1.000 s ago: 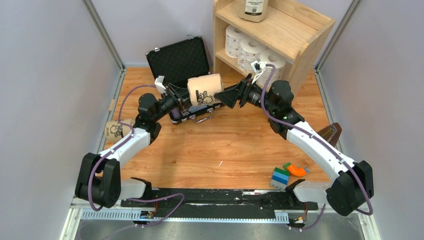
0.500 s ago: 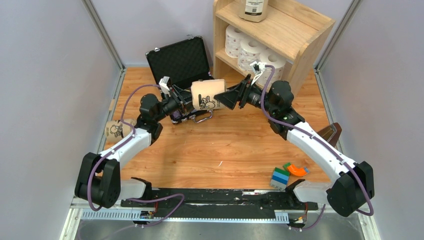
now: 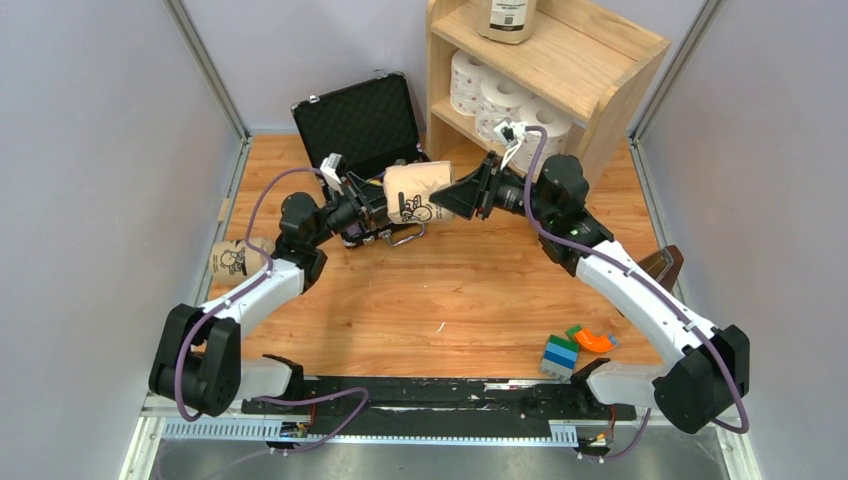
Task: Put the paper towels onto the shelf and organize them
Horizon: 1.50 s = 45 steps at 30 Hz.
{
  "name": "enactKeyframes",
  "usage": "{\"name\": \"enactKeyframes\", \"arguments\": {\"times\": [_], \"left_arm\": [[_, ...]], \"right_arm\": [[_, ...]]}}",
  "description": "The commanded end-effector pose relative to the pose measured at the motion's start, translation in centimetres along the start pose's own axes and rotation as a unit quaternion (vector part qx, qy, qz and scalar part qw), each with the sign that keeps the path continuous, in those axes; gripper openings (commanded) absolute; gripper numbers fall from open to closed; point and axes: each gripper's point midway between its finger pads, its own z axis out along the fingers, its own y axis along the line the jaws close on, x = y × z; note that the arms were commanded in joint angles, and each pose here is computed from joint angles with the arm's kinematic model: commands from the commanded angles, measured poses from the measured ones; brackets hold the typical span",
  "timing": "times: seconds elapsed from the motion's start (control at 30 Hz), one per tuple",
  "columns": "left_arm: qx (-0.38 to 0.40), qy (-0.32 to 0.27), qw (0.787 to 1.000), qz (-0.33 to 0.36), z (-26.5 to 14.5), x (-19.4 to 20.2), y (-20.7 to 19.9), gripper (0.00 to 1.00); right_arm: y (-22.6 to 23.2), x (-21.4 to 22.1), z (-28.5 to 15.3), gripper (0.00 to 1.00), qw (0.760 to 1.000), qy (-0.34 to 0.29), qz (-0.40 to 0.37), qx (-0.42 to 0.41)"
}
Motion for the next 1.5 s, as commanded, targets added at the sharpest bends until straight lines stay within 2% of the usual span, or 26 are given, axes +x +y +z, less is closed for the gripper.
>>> {"name": "enactKeyframes", "arguments": {"times": [0.0, 0.07, 0.23, 0.4, 0.43, 0.53, 0.57, 0.6, 0.63, 0.67, 0.77, 0.87, 1.07, 1.23, 1.47], "left_arm": [[0.047, -0.024, 0.998, 0.043, -0.2, -0.2, -1.9, 0.22], [0.049, -0.027, 0.997, 0.050, -0.5, -0.1, -2.0, 0.32], [0.036, -0.030, 0.996, 0.081, -1.0, 0.2, -1.4, 0.61], [-0.022, -0.034, 0.994, 0.104, -1.8, 0.3, 0.9, 0.71], [-0.026, -0.036, 0.991, 0.128, -2.1, 0.3, 0.8, 0.72], [-0.096, -0.047, 0.983, 0.149, -3.2, -0.4, 2.5, 0.76], [-0.107, -0.050, 0.976, 0.185, -3.8, -0.5, 2.3, 0.78], [-0.143, -0.061, 0.970, 0.188, -4.4, -1.0, 2.8, 0.79], [-0.154, -0.065, 0.958, 0.232, -5.0, -1.2, 2.4, 0.80], [-0.187, -0.078, 0.949, 0.240, -5.9, -1.6, 2.3, 0.82], [-0.270, -0.078, 0.909, 0.308, -8.6, -2.4, 3.1, 0.84], [-0.316, -0.097, 0.863, 0.382, -10.7, -3.9, 1.8, 0.85], [-0.398, -0.097, 0.796, 0.445, -14.3, -5.2, 1.6, 0.88], [-0.436, -0.101, 0.764, 0.466, -16.3, -5.7, 1.7, 0.89], [-0.481, -0.093, 0.733, 0.473, -18.2, -6.1, 3.7, 0.90]], "right_arm": [[4.2, -2.7, -1.0, 0.22, 0.998, -0.008, -0.040, -0.036], [5.0, -3.5, -1.3, 0.18, 0.998, -0.009, -0.053, -0.037], [5.3, -5.5, -2.2, 0.16, 0.997, -0.009, -0.078, 0.012], [5.2, -8.3, -3.5, 0.15, 0.989, -0.017, -0.120, 0.078], [5.0, -8.9, -3.8, 0.14, 0.987, -0.020, -0.128, 0.095], [4.4, -10.8, -4.7, 0.13, 0.977, -0.030, -0.150, 0.148], [4.1, -11.4, -5.1, 0.12, 0.973, -0.032, -0.158, 0.166], [3.8, -11.9, -5.4, 0.12, 0.968, -0.034, -0.167, 0.182], [3.4, -12.3, -5.8, 0.12, 0.963, -0.034, -0.177, 0.200], [3.1, -12.7, -6.2, 0.12, 0.958, -0.033, -0.183, 0.216], [2.7, -14.5, -7.2, 0.12, 0.942, -0.041, -0.213, 0.257], [2.0, -16.6, -8.4, 0.13, 0.919, -0.047, -0.241, 0.308], [0.8, -22.2, -10.8, 0.12, 0.853, -0.080, -0.309, 0.413], [0.7, -26.1, -12.2, 0.12, 0.803, -0.105, -0.353, 0.469], [0.4, -29.1, -13.0, 0.12, 0.746, -0.109, -0.414, 0.509]]}}
